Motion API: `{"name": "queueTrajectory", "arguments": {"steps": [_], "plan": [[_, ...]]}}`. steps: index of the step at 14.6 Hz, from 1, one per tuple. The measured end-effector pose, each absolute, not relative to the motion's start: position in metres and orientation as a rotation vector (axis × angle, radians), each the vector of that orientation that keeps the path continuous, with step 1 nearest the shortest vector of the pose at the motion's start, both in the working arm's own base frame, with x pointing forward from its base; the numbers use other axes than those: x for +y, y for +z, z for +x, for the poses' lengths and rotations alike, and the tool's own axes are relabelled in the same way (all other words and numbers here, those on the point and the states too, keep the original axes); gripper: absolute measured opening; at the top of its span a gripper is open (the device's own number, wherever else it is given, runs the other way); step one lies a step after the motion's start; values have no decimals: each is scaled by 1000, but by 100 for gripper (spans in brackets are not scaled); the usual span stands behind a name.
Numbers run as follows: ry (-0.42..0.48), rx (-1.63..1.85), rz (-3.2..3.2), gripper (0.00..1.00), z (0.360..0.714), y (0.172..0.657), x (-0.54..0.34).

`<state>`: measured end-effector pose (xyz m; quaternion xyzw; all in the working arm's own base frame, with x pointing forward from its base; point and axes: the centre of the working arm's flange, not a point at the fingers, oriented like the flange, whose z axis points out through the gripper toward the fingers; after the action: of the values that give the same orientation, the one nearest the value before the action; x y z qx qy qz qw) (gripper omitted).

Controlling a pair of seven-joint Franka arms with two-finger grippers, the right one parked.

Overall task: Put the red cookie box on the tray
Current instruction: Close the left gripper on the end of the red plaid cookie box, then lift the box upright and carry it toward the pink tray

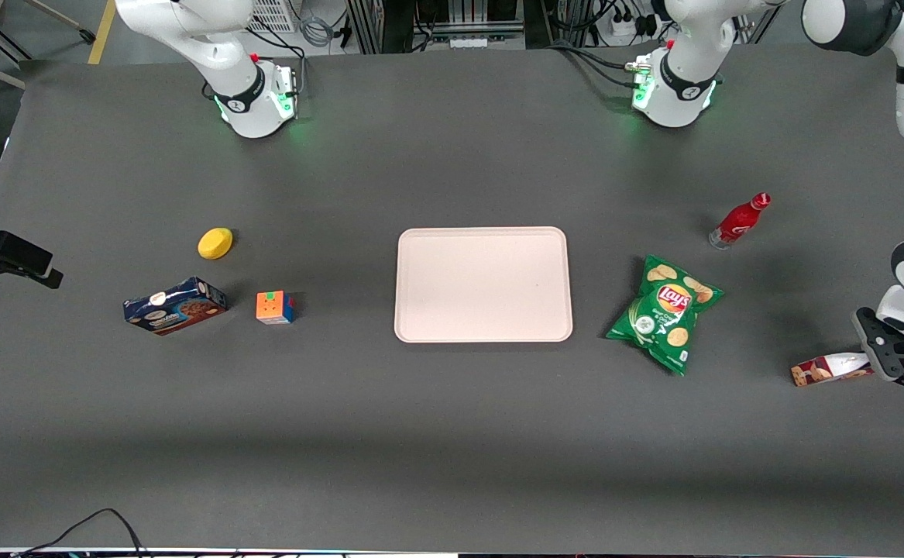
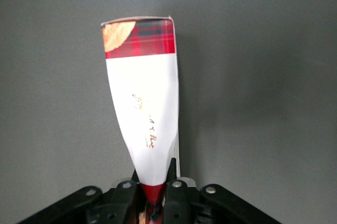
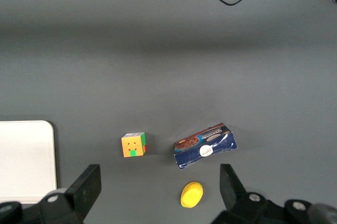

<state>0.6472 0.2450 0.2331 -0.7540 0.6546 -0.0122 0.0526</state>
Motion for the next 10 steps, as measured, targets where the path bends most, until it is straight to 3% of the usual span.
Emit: {"name": "queueTrajectory", "arguments": {"steps": [4,10], "plan": [[-99,1772,-2527,17,652,253,239],[-87,1260,-2973,17,653,373,157]]}}
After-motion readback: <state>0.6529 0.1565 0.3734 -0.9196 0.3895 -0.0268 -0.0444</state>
